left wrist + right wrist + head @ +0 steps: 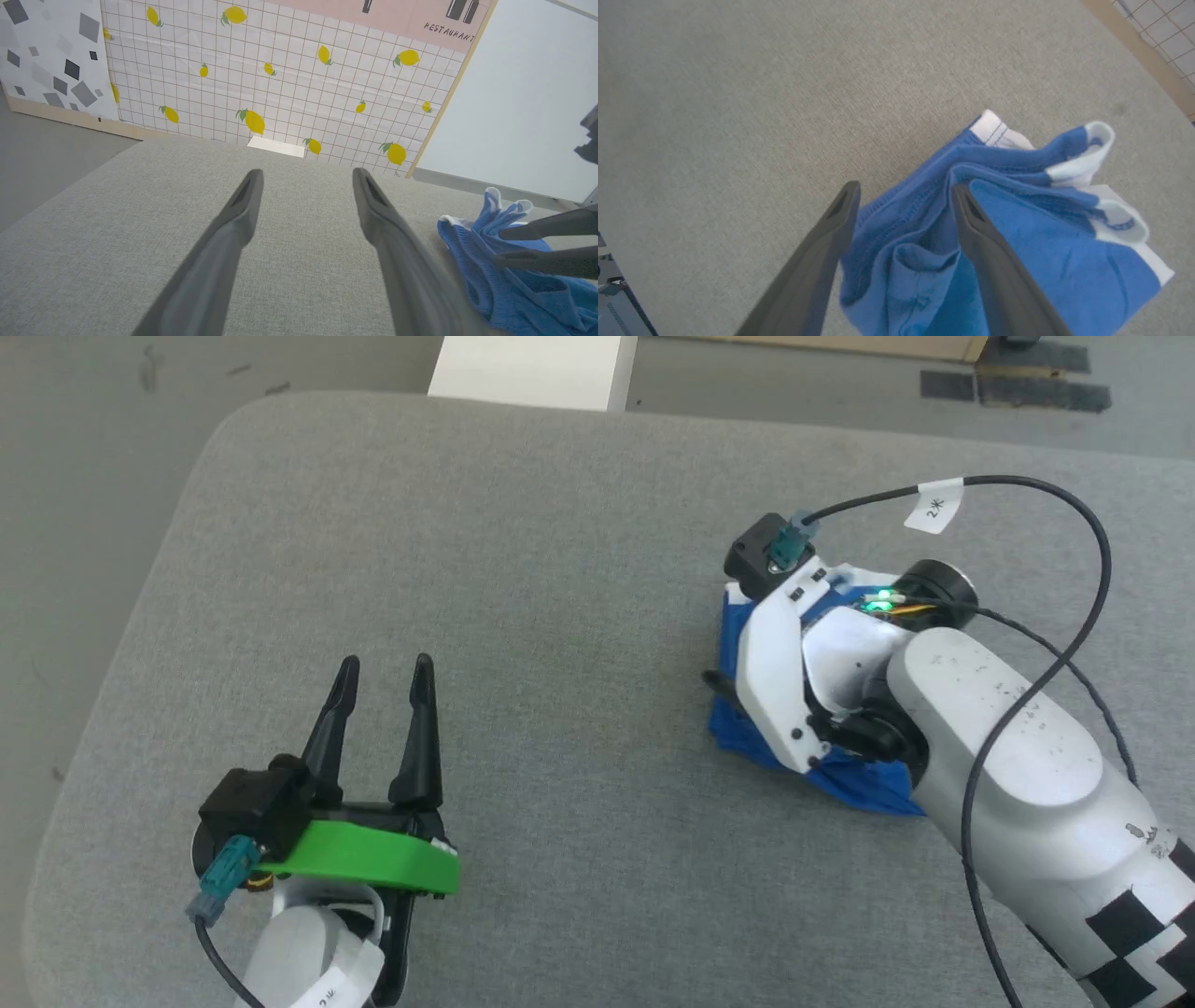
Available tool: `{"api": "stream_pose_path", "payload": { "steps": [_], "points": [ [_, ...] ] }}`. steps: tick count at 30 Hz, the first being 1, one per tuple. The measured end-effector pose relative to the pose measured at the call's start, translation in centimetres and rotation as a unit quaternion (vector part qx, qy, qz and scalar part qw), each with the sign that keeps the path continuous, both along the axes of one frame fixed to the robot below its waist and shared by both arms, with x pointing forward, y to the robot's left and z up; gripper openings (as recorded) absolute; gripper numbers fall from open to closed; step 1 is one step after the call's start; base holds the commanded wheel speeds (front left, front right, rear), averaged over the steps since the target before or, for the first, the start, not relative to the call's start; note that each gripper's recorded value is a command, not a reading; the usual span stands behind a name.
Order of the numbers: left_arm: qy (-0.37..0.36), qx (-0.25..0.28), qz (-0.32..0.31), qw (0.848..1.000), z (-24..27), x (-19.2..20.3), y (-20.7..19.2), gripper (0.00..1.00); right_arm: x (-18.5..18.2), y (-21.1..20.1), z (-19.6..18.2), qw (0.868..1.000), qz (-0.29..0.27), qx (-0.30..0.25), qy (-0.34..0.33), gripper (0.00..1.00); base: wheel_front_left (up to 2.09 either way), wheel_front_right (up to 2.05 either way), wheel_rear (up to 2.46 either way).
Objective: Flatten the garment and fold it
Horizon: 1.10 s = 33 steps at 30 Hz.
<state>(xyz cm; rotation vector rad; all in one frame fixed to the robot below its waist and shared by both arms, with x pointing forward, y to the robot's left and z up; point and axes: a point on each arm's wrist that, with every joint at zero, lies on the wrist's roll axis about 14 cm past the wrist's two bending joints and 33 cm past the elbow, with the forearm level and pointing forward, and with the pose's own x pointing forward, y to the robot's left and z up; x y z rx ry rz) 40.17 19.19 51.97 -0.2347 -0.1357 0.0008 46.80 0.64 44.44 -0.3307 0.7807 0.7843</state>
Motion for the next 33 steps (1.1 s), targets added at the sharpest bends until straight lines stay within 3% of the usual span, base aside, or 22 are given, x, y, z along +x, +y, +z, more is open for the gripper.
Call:
{"api": "stream_pose_path", "payload": {
  "steps": [4, 5, 10, 12, 17, 25, 29, 33],
  "points": [
    [-0.008, 0.0, -0.002, 1.0, 0.6, -0.4, -0.1, 1.0, -0.4, 1.0, 2.6, 0.999, 0.009, 0.033, -0.029, 1.0, 0.0, 0.0, 0.0],
    [-0.014, 0.001, -0.007, 1.0, 1.0, -0.8, -0.5, 1.0, -0.5, 1.3, 5.3, 0.996, 0.006, 0.069, -0.06, 1.0, 0.0, 0.0, 0.0],
    [-0.028, 0.004, -0.021, 0.999, 2.0, -1.0, -1.3, 1.0, 0.9, -0.2, 11.6, 0.976, -0.031, 0.153, -0.151, 1.0, 0.0, 0.0, 0.0],
    [-0.036, 0.003, -0.025, 0.999, 2.5, -1.0, -1.7, 1.0, 1.6, -1.6, 14.5, 0.959, -0.056, 0.195, -0.197, 1.0, 0.0, 0.0, 0.0],
    [-0.054, 0.007, -0.033, 0.998, 3.7, -0.9, -2.2, 1.0, 1.9, -7.0, 19.9, 0.902, -0.123, 0.269, -0.316, 1.0, 0.0, 0.0, 0.0],
    [-0.066, 0.009, -0.035, 0.997, 4.6, -1.3, -2.4, 1.0, -0.8, -18.8, 22.9, 0.785, -0.26, 0.304, -0.473, 1.0, 0.0, 0.0, 0.0],
    [-0.065, 0.01, -0.037, 0.997, 4.6, -1.6, -2.5, 1.0, -3.3, -22.5, 21.3, 0.748, -0.318, 0.296, -0.502, 1.0, 0.0, 0.0, 0.0],
    [-0.065, 0.011, -0.036, 0.997, 4.6, -1.8, -2.5, 1.0, -5.5, -24.1, 18.9, 0.738, -0.356, 0.282, -0.499, 1.0, 0.0, 0.0, 0.0]
  ]
}}
